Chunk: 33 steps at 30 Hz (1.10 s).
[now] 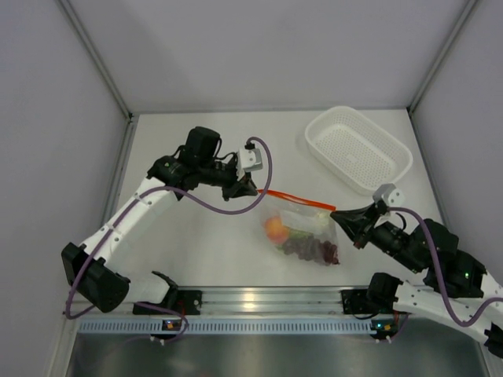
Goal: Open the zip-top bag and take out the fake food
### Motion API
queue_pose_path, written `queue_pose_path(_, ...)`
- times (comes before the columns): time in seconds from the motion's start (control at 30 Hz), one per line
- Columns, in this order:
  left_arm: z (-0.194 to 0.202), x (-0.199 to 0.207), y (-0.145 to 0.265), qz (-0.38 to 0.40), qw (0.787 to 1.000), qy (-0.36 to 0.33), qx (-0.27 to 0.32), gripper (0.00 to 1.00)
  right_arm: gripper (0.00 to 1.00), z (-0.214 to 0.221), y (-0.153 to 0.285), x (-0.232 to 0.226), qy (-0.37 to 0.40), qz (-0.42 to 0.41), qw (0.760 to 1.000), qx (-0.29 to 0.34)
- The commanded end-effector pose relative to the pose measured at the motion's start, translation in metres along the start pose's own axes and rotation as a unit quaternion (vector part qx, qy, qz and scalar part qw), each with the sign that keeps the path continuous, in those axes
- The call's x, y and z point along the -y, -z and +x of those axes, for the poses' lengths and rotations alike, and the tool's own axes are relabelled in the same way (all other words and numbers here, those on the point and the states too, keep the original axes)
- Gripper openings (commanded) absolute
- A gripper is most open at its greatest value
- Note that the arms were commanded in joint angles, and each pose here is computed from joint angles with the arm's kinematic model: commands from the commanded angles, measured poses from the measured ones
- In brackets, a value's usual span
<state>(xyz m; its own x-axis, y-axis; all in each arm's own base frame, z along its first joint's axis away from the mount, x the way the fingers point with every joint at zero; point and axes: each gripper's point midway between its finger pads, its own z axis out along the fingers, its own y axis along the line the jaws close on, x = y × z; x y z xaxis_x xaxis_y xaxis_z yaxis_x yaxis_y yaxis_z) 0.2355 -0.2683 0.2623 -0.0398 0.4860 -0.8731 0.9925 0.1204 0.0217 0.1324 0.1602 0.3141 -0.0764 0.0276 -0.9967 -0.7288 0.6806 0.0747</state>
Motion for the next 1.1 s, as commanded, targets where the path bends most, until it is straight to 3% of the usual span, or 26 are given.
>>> queue_pose_path(0.0,0.011,-0.008,0.009,-0.03,0.999,-0.003,-0.022,0.08,0.0,-0.034,-0.002,-0.009,-0.022,-0.018,0.998,0.049)
queue_pose_path(0.2,0.026,-0.009,0.016,-0.052,0.997,0.005,-0.055,0.13,0.0,-0.024,-0.016,-0.012,-0.02,-0.016,0.999,0.042)
queue_pose_path(0.27,0.034,-0.011,0.015,-0.059,0.996,0.008,-0.066,0.08,0.0,-0.025,-0.016,-0.011,-0.021,-0.013,0.999,0.045)
queue_pose_path(0.3,0.032,-0.008,0.014,-0.049,0.997,0.008,-0.061,0.04,0.0,-0.025,-0.016,-0.011,-0.021,-0.013,0.999,0.046)
queue_pose_path(0.5,0.034,-0.008,0.012,-0.045,0.997,0.008,-0.061,0.0,0.0,-0.021,-0.016,-0.006,-0.016,-0.003,0.999,0.039)
queue_pose_path(0.8,0.01,0.006,0.019,-0.007,1.0,-0.017,-0.009,0.0,0.0,-0.019,-0.006,-0.007,-0.018,-0.012,0.999,0.047)
queue_pose_path(1.07,0.015,-0.005,0.033,-0.063,0.997,-0.032,-0.032,0.0,0.0,-0.013,-0.002,0.006,-0.032,0.021,0.998,0.043)
